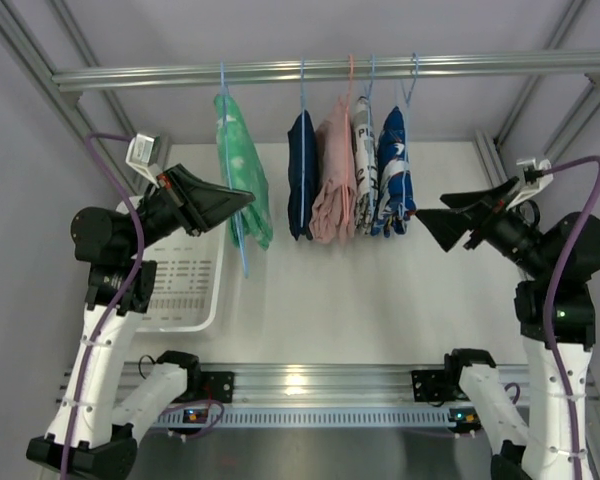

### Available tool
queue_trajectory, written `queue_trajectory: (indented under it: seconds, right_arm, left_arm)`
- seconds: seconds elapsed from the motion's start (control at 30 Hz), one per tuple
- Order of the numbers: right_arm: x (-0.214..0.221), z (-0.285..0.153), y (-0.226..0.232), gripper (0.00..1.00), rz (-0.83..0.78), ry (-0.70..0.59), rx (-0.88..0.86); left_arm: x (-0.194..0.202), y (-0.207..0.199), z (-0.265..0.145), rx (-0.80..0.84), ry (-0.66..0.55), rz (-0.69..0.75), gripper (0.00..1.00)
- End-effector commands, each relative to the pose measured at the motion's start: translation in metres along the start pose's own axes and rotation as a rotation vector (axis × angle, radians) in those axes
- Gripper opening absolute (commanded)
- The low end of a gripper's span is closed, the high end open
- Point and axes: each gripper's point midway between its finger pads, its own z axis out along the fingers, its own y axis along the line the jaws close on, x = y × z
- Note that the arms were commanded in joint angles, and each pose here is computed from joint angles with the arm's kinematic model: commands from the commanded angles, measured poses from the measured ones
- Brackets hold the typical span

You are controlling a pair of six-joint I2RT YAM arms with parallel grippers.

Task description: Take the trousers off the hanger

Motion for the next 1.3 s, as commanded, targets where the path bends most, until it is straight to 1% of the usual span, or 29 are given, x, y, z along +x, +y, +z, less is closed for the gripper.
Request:
queue_trajectory:
  seconds: [0.0, 0.07, 0.1, 0.17, 0.2, 0.37, 0.5, 0.57, 0.77, 0.9, 1.07, 1.27]
  right_arm:
    - [-0.044, 0.009, 0.037, 0.86, 0.052, -0.056, -0.164]
    - [-0.055, 0.018, 0.042, 0.85, 0.061, -0.054, -0.183]
    - [-0.056, 0.023, 0.056, 0.84, 0.071, -0.044, -0.233]
    - [-0.062, 0.037, 0.065, 0.83, 0.077, -0.03, -0.262]
    - [-0.061, 0.043, 0.078, 0.83, 0.08, -0.024, -0.298]
    - [-0.063, 0.076, 0.081, 0.81, 0.123, 0.012, -0.319]
    - [-0.059, 0.097, 0.11, 0.8, 0.083, 0.035, -0.409]
    - [-0.057, 0.111, 0.119, 0.8, 0.087, 0.051, -0.437]
    - [-0.049, 0.13, 0.172, 0.8, 0.035, 0.066, -0.564]
    - [-0.033, 0.138, 0.204, 0.77, 0.074, 0.103, -0.631]
    - [-0.015, 0.155, 0.228, 0.76, 0.141, 0.142, -0.676]
    - [-0.024, 0.172, 0.259, 0.75, 0.214, 0.145, -0.758]
  left_arm:
    - [-0.008, -0.026, -0.006, 0.075, -0.063, 0.194, 0.0]
    - [-0.004, -0.026, -0.01, 0.065, -0.067, 0.194, 0.0]
    - [-0.004, -0.026, -0.011, 0.063, -0.07, 0.191, 0.0]
    - [-0.003, -0.025, -0.011, 0.058, -0.077, 0.183, 0.0]
    - [-0.003, -0.024, -0.011, 0.057, -0.077, 0.177, 0.0]
    - [-0.004, -0.025, -0.011, 0.059, -0.083, 0.17, 0.0]
    - [-0.004, -0.026, -0.01, 0.062, -0.076, 0.175, 0.0]
    - [-0.004, -0.026, -0.01, 0.063, -0.076, 0.179, 0.0]
    - [-0.003, -0.029, -0.012, 0.061, -0.076, 0.211, 0.0]
    - [0.0, -0.026, -0.013, 0.05, -0.064, 0.217, 0.0]
    - [0.002, -0.024, -0.013, 0.053, -0.054, 0.225, 0.0]
    - [0.008, -0.022, -0.015, 0.056, -0.034, 0.232, 0.0]
